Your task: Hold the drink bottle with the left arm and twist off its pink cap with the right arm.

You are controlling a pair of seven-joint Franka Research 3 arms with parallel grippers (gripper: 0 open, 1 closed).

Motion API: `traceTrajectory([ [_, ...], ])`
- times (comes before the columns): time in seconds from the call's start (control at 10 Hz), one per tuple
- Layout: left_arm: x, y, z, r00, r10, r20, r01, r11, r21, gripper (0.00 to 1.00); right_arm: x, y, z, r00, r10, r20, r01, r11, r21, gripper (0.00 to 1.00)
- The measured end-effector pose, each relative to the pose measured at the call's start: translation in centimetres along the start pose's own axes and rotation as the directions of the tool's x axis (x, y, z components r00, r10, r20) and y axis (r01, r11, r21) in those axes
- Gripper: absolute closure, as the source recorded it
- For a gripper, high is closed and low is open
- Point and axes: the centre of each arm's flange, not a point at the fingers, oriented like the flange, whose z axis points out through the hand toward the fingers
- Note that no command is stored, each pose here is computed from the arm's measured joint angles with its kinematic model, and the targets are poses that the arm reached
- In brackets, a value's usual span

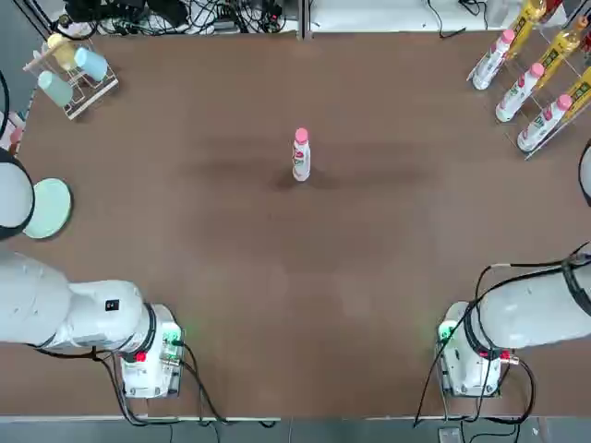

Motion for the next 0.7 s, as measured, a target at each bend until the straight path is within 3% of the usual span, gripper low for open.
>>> traceTrajectory([
  [0.4,0.3,0.1,0.6,0.998,0.064,0.011,-0.064,0.998,-0.007,0.0,0.0,0.0,0.0,1.0,0.0,0.0,0.0,1.0,0.0,0.0],
  [0.7,1.6,1.7,2.7,0.988,0.155,0.013,-0.152,0.981,-0.123,0.0,0.0,0.0,0.0,1.0,0.001,0.0,-0.001,1.0,0.0,0.0],
])
